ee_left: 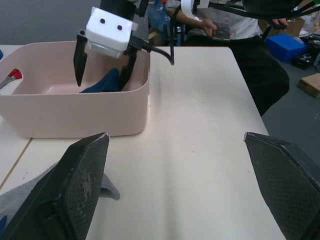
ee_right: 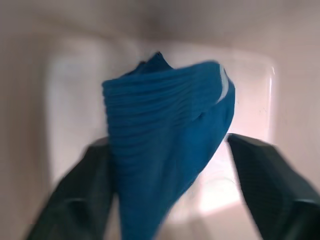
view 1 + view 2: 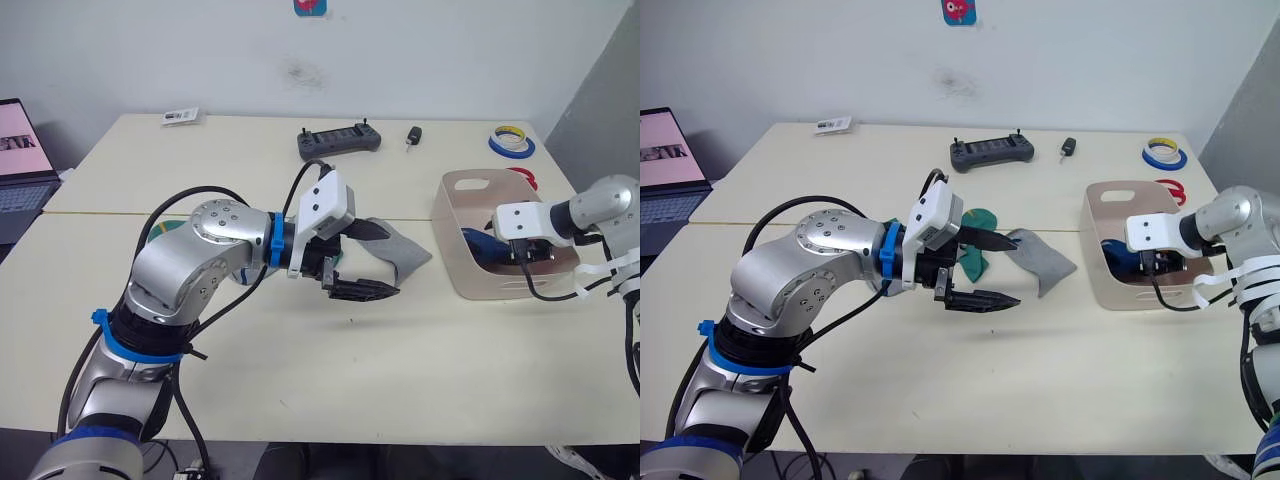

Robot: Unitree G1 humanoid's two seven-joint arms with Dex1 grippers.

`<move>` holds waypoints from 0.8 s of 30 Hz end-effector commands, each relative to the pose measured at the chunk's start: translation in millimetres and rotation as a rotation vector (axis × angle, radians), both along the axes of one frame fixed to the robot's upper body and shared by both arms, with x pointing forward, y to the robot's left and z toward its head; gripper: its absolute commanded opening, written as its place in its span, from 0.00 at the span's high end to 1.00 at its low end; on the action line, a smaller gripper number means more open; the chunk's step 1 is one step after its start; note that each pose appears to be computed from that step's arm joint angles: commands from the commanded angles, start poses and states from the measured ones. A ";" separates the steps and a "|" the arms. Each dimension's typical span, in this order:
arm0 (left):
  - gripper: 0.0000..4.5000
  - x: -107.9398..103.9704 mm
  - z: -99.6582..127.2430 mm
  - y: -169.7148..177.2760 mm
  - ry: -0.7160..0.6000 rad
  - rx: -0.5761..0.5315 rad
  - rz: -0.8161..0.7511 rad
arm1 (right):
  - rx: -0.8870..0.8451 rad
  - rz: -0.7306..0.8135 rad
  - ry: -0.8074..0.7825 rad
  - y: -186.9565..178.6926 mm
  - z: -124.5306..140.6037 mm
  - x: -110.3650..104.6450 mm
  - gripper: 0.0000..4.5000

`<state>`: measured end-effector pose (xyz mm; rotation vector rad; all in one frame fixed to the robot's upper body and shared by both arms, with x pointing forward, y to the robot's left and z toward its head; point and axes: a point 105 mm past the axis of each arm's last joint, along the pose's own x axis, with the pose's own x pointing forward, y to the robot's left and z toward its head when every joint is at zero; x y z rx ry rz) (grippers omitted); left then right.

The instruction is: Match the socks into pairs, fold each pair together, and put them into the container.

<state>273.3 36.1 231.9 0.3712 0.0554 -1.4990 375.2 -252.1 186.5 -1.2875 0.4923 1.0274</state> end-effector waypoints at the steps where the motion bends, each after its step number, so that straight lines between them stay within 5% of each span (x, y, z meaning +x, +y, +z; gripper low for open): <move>1: 0.00 -0.9 7.1 2.8 -0.039 -0.009 -0.002 | -0.011 -0.011 -0.040 -9.6 33.0 -6.8 0.01; 13: 0.00 4.1 -3.2 41.4 -0.012 0.029 0.107 | -0.048 -0.067 -0.185 -30.7 89.0 -24.0 0.01; 19: 0.00 14.4 -7.1 104.8 -0.020 0.022 0.361 | 0.275 0.021 -0.341 16.6 120.5 -33.0 0.01; 24: 0.00 14.4 -21.0 159.5 -0.059 -0.009 0.606 | 0.563 0.099 -0.375 57.7 111.1 -51.8 0.01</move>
